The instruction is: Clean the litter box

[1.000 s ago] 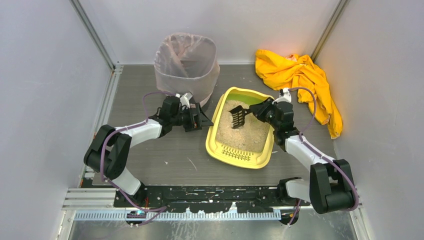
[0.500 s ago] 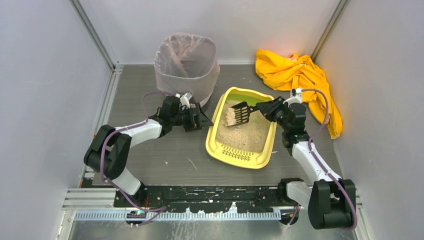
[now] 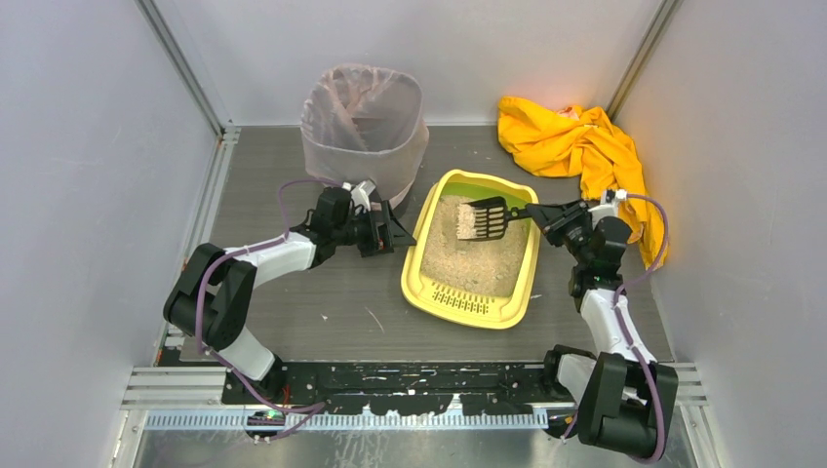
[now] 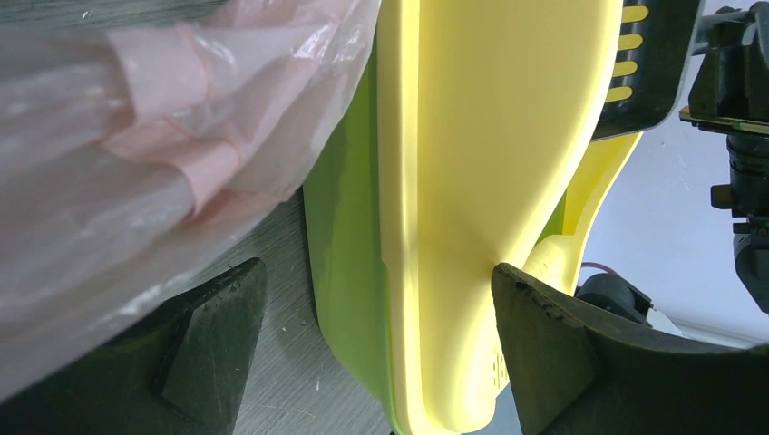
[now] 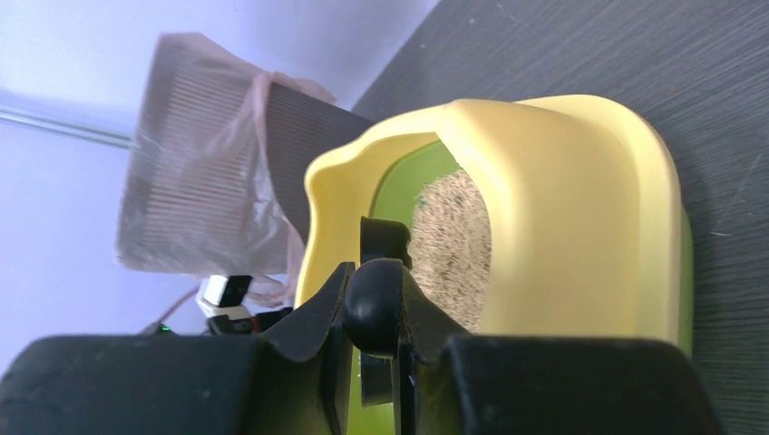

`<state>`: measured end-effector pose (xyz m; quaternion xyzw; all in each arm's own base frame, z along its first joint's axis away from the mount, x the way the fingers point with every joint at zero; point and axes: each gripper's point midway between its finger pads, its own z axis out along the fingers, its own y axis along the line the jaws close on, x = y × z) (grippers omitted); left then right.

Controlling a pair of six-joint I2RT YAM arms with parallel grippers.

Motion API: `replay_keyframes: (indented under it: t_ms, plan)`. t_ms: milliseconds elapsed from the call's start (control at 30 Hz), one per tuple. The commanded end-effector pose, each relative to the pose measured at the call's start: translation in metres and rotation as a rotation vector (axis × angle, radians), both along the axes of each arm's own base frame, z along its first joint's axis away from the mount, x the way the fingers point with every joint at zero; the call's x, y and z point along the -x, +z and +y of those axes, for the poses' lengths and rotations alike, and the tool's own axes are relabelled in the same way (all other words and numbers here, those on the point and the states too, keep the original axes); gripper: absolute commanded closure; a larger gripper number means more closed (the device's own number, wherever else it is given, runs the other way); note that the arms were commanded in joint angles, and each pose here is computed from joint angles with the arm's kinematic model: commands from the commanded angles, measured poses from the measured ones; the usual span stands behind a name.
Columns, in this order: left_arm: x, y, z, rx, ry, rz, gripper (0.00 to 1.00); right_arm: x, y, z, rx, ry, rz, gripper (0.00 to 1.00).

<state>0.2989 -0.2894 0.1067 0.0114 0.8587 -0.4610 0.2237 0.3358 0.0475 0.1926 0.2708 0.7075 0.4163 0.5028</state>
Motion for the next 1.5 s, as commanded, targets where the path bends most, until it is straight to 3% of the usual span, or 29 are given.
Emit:
replay_keyframes:
  t_ms: [0, 267, 600, 967, 1067, 1133, 1467]
  plan:
    - [-0.007, 0.022, -0.007, 0.044, -0.016, -0.08, 0.08, 0.009, 0.044, 0.0, -0.091, 0.057, -0.157, 0.99]
    - [-0.006, 0.022, -0.007, 0.047, -0.017, -0.077, 0.08, 0.019, 0.053, -0.018, -0.247, 0.059, -0.22, 0.99]
    - [-0.006, 0.023, -0.007, 0.048, -0.016, -0.079, 0.08, 0.027, 0.061, -0.026, -0.335, 0.054, -0.256, 0.99]
    - [-0.008, 0.016, -0.009, 0.044, -0.016, -0.065, 0.08, 0.038, 0.047, -0.013, -0.18, 0.05, -0.207, 0.99]
    - [-0.007, 0.014, -0.013, 0.056, -0.027, -0.051, 0.08, 0.042, 0.043, -0.026, -0.15, -0.038, -0.201, 0.99]
    - [-0.008, 0.013, -0.013, 0.056, -0.024, -0.051, 0.08, 0.042, 0.045, -0.014, -0.119, 0.018, -0.195, 0.99]
    - [-0.007, 0.015, -0.014, 0.06, -0.028, -0.052, 0.08, 0.03, 0.041, -0.01, -0.19, 0.042, -0.195, 0.99]
